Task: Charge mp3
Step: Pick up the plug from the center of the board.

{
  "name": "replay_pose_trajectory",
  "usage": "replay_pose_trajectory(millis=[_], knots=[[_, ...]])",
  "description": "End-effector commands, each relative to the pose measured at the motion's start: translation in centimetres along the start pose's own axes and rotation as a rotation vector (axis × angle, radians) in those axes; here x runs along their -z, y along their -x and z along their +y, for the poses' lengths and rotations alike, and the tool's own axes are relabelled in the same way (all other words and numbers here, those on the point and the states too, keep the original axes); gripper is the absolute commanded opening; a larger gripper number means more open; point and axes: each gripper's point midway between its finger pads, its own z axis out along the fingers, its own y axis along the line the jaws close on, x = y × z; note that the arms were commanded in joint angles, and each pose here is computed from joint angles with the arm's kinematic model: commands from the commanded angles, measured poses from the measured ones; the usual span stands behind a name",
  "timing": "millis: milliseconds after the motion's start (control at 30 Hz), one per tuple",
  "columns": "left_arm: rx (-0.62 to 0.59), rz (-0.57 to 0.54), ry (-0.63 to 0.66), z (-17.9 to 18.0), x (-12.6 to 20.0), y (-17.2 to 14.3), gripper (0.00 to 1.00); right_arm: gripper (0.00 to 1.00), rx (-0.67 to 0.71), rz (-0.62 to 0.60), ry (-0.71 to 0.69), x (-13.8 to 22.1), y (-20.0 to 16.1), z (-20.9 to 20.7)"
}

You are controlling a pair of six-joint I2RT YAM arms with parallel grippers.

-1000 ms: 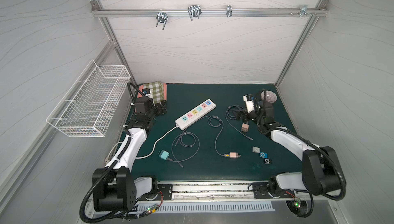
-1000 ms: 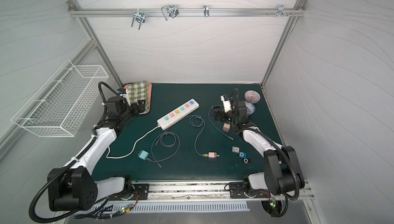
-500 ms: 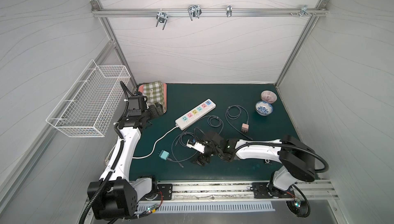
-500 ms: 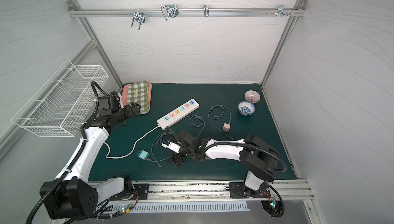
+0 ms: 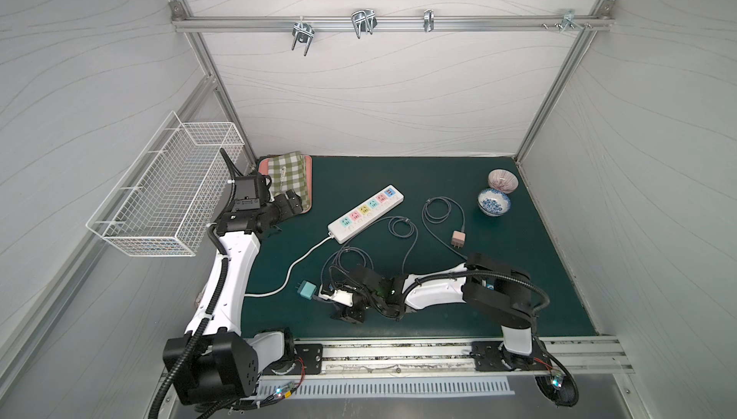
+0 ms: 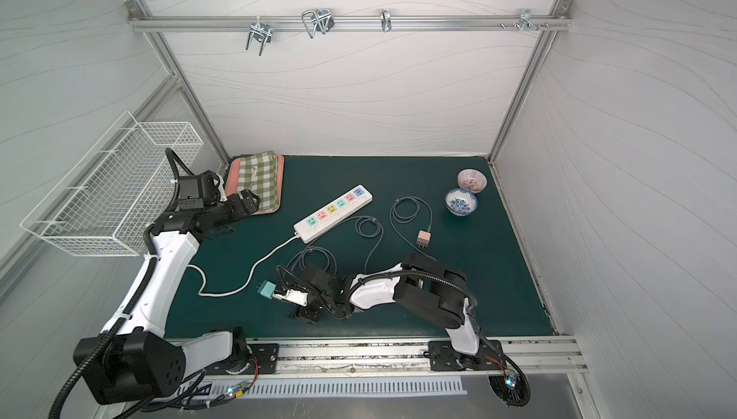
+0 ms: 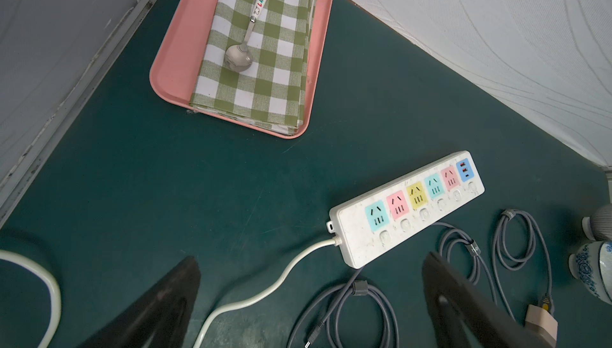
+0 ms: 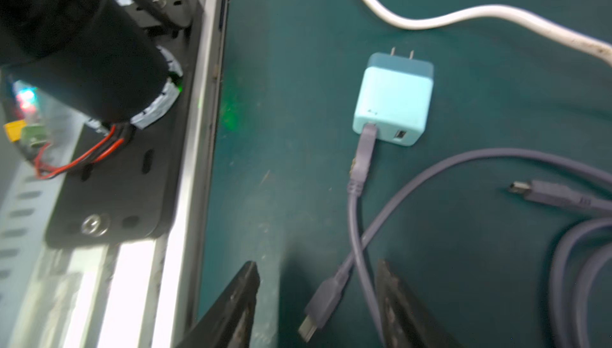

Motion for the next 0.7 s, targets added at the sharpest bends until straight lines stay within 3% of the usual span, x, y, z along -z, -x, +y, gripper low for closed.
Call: replay_pose_trajectory(millis=[0, 367, 667], knots=[[0.016, -0.064, -0.021, -0.7, 1.6, 2.0, 0.99, 0.58, 0.072, -0.03, -0.016, -1.2, 1.2, -0.6], [0.019, -0.086, -0.001, -0.4, 1.8, 3.0, 0.97, 0.44, 0.105, -0.033, -0.016, -4.6, 1.3, -1.7], [0.012, -0.083, -0.004, -0.6, 1.4, 3.3, 0.96, 0.33, 0.075, 0.003, -0.048, -5.4, 0.1, -3.4]])
